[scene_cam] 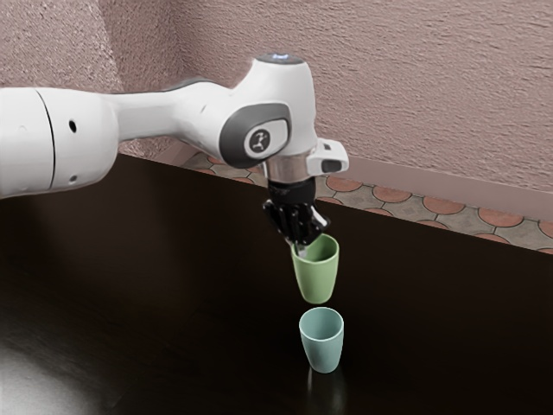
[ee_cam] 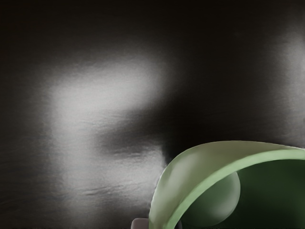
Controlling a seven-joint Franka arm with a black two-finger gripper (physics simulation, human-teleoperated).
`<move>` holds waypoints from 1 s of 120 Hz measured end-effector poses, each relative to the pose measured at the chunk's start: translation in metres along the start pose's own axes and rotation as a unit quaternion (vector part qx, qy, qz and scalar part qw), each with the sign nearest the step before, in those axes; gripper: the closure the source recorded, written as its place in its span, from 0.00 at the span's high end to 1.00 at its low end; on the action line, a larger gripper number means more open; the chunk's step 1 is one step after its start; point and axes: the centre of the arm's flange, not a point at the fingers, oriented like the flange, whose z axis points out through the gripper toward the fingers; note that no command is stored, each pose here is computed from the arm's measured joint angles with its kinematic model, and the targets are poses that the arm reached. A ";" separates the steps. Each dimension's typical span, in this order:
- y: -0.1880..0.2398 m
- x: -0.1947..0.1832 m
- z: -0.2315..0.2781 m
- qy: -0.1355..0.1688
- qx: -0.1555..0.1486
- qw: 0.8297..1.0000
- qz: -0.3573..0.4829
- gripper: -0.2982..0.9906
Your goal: Place the left cup onto the right cup
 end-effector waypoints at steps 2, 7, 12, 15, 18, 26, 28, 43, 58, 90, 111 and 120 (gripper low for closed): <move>0.001 0.000 0.000 0.000 0.000 1.000 0.001 0.16; 0.003 -0.001 0.000 0.000 0.000 1.000 0.002 0.16; 0.005 -0.001 0.001 -0.001 0.000 1.000 0.004 0.16; 0.007 -0.002 0.002 -0.002 0.001 1.000 0.005 0.16; 0.008 -0.002 0.003 -0.003 0.001 1.000 0.006 0.16; 0.010 -0.004 0.005 -0.005 0.001 1.000 0.008 0.16; 0.011 -0.004 0.005 -0.005 0.002 1.000 0.009 0.16; 0.015 -0.006 0.008 -0.008 0.002 1.000 0.012 0.16; 0.017 -0.008 0.012 -0.012 0.003 1.000 0.014 0.16; 0.018 -0.014 0.017 -0.015 0.002 1.000 0.015 0.16; 0.017 -0.016 0.021 -0.017 0.002 1.000 0.015 0.16; 0.017 -0.017 0.021 -0.018 0.003 1.000 0.015 0.16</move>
